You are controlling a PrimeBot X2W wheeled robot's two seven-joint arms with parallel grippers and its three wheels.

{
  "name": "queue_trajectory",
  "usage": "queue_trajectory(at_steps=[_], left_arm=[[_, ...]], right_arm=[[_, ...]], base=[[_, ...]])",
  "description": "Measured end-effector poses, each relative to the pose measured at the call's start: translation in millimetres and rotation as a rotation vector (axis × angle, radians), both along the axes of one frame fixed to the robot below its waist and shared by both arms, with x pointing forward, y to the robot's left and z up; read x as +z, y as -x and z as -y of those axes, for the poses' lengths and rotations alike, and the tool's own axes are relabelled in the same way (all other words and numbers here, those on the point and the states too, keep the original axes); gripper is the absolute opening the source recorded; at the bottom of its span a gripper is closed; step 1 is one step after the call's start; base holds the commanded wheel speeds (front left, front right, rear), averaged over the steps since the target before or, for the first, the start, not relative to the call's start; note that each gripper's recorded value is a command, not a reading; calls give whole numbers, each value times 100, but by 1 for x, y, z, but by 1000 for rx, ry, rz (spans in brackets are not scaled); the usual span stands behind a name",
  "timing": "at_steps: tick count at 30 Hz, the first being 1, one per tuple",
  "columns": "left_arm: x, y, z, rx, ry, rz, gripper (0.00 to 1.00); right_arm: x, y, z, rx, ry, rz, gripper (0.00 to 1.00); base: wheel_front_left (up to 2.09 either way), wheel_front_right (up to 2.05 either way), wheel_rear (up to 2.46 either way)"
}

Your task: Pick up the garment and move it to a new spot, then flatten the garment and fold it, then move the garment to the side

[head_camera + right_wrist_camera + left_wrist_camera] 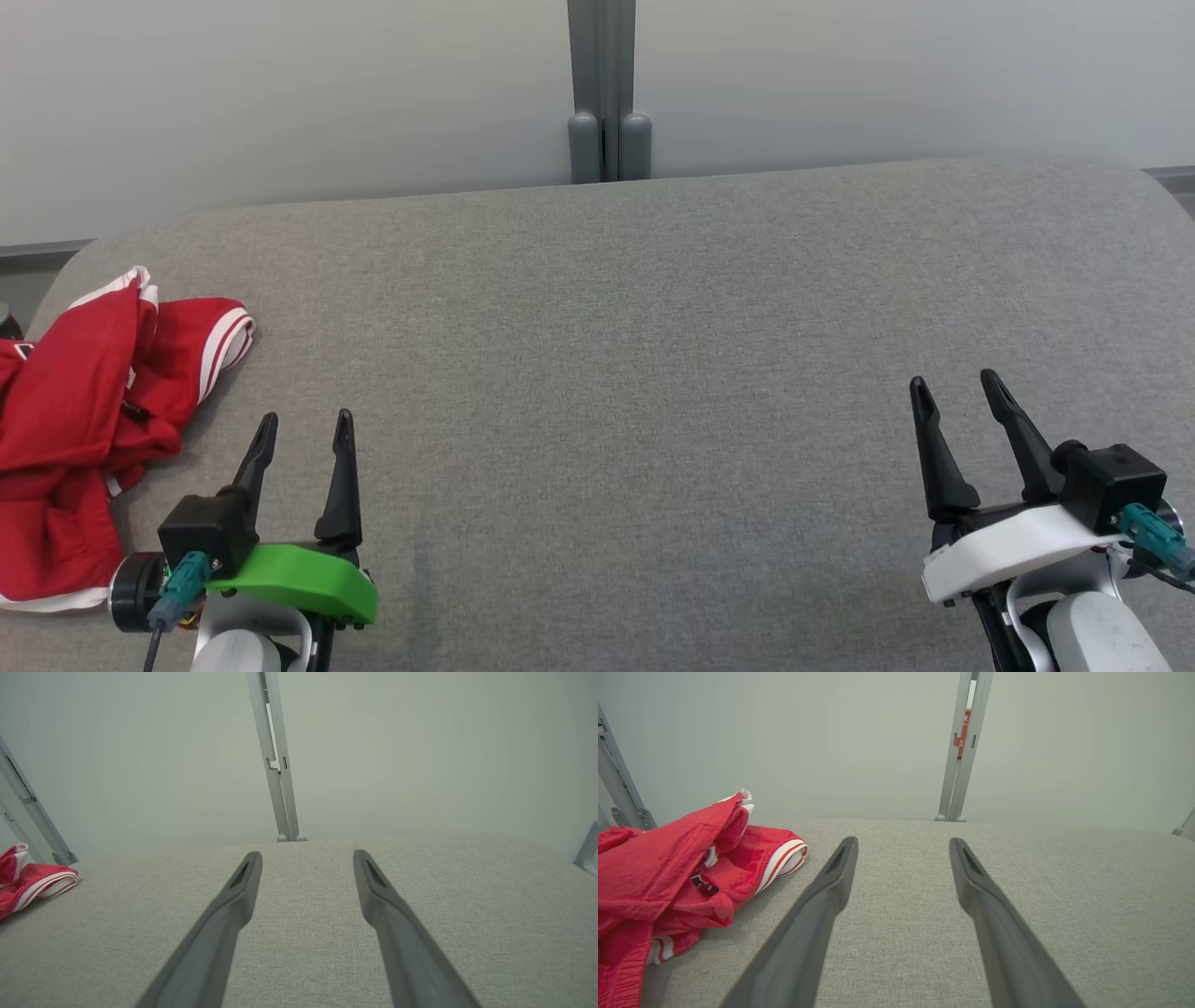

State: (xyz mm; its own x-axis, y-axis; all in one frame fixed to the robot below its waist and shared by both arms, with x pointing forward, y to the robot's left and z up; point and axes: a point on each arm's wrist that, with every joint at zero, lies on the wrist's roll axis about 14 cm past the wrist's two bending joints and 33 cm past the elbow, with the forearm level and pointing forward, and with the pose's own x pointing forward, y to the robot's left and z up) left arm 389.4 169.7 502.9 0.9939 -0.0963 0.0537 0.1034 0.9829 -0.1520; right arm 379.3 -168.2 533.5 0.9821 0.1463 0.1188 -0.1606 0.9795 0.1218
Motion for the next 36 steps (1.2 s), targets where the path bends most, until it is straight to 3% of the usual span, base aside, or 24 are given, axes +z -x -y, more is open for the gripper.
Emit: queue_trajectory(at_steps=[10,22,36], left_arm=[[-4,2,-1,-1,-52,1,100],[-2,8,-18,52,-43,6,100],[8,46,-101,309,-54,24,100]], right_arm=[[-2,0,-3,7,45,9,100],[0,-7,-16,44,46,23,100],[12,-25,-114,326,39,58,100]], base=[[0,0,0],[0,0,0],[0,0,0]])
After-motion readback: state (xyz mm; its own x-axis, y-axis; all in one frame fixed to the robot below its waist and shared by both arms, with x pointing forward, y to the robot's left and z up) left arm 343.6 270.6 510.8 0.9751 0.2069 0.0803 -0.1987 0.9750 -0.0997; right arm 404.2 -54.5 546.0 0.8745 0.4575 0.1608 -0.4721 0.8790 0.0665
